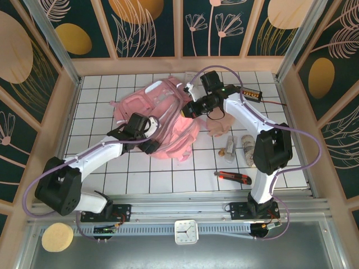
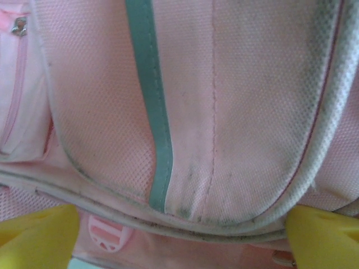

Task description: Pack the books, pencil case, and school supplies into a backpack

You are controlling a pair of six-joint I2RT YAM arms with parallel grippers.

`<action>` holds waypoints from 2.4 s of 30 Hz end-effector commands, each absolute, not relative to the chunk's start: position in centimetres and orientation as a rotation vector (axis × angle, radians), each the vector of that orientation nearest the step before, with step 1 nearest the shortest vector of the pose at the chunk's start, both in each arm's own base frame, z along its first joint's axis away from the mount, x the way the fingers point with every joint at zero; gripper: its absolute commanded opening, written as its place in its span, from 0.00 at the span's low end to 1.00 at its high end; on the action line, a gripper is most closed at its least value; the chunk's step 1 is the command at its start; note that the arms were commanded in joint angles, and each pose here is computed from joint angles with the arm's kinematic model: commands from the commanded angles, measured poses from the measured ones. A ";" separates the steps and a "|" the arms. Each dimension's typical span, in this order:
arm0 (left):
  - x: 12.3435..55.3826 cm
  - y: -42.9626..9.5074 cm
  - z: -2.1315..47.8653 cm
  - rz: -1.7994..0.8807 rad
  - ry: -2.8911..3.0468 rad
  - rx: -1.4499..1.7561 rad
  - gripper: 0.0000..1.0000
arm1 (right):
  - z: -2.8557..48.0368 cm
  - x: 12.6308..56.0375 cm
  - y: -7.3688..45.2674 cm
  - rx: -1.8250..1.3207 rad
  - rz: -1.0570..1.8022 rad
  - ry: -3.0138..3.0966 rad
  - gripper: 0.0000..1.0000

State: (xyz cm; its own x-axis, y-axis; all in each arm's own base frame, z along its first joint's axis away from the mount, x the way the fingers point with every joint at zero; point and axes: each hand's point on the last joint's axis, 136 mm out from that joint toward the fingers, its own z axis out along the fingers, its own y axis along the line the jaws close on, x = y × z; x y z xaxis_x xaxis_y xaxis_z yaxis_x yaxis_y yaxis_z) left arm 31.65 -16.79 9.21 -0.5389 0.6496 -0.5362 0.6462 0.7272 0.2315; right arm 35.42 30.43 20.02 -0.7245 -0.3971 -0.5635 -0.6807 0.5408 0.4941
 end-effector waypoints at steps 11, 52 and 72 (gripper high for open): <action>33.4 -21.5 9.5 -0.306 2.337 0.822 0.03 | 20.6 36.1 28.7 -0.935 0.741 2.394 0.00; 39.5 -29.0 25.2 -0.962 2.310 0.079 0.01 | 16.3 27.7 42.8 -0.714 1.249 2.351 0.00; 34.7 -24.9 23.4 -0.727 2.324 0.375 0.02 | 24.3 32.8 31.9 -0.250 1.317 2.382 0.92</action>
State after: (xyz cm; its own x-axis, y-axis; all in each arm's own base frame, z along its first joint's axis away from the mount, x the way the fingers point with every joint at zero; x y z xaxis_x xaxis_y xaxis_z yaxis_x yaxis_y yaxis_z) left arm 34.74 -23.04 19.37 -0.8233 0.0685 -0.5635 0.3186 0.8773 -0.3589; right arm 32.42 32.47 23.23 -0.8722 -0.0062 -0.4891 -0.4124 0.5469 0.7286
